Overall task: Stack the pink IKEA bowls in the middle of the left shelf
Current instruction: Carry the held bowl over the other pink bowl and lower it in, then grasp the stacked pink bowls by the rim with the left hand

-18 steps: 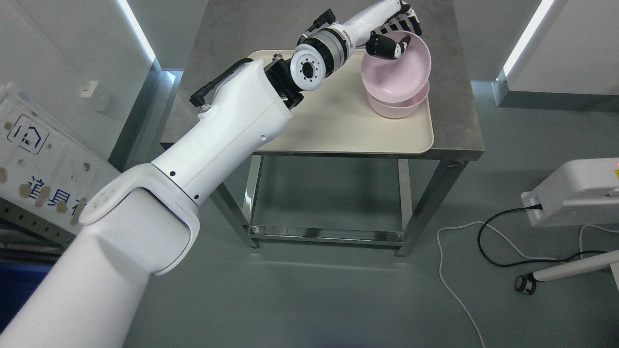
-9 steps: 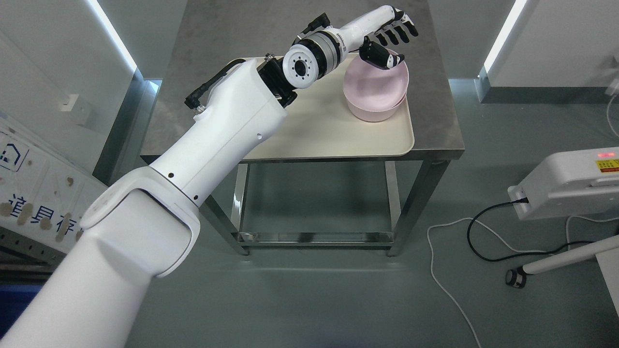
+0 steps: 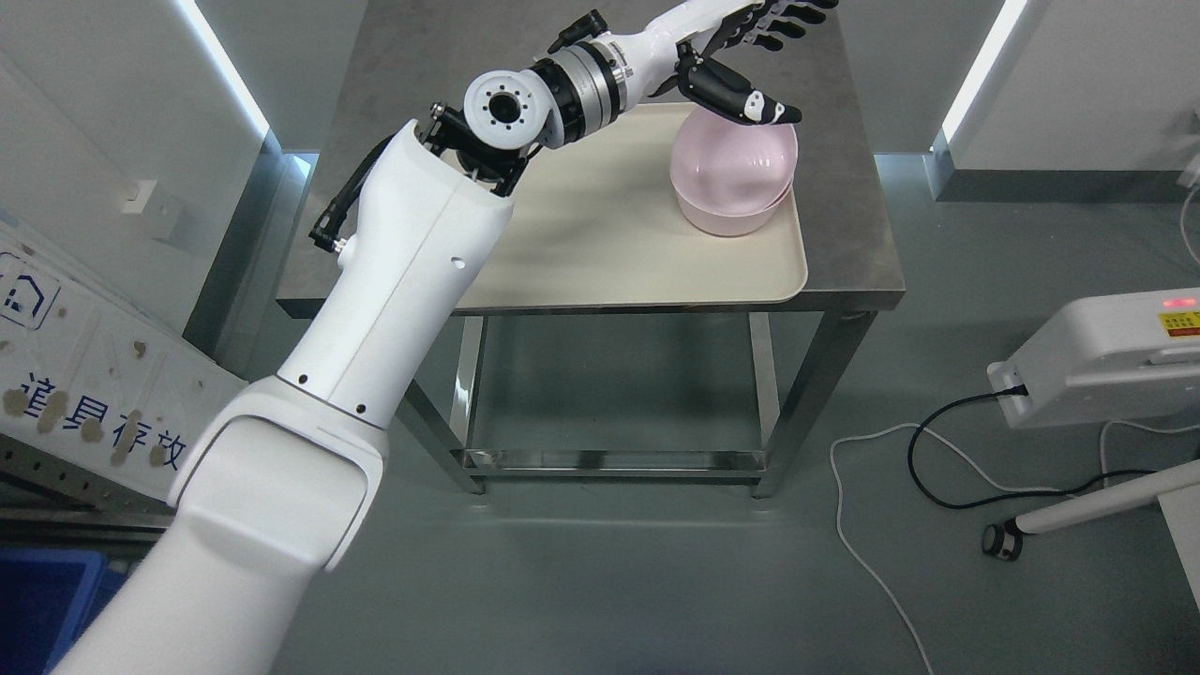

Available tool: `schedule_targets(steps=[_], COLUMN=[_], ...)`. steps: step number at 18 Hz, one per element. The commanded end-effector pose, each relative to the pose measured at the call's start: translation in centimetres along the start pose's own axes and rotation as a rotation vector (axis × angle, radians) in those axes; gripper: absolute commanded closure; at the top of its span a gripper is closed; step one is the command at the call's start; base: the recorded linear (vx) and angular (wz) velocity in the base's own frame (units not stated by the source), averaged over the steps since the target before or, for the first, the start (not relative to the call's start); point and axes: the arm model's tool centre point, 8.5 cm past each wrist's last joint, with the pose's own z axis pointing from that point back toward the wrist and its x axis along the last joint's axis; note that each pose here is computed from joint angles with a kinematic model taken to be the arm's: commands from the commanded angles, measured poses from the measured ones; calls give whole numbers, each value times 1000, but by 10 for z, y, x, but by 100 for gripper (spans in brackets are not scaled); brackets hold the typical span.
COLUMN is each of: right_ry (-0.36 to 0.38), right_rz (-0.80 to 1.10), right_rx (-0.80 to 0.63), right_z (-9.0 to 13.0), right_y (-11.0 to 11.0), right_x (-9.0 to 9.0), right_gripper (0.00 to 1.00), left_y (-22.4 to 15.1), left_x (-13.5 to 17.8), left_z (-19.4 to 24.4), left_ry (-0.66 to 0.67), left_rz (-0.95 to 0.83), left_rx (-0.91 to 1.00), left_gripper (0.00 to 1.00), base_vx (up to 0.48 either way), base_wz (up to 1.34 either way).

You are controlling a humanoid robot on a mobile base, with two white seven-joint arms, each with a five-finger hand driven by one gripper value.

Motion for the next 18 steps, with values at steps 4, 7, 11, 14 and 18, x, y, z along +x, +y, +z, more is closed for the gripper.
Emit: schedule_targets(steps=[4,7,11,14,18], right_ry=[-3,-3,-3,-3,-3], right_rz=[3,3,3,3,3], right_rx=[-21,-21,-23,-21,-21], right_z=[1,1,1,1,1], right_y=[-11,-11,-12,-11,-11], right_x=[2,2,2,2,2], right_gripper=[0,0,0,0,0], left_y=[-28,-34,-45,-52,-60], left_x=[-43,-61,-70,-71,-72], left_z=[51,51,48,44,37], left_ry=[37,168,255,284,300], left_rz=[-168,-315,-448,-517,-596], left_rx=[68,29,-25,-59,-63], left_gripper=[19,19,21,31,38], base_vx=[0,0,0,0,0], base_wz=[0,0,0,0,0])
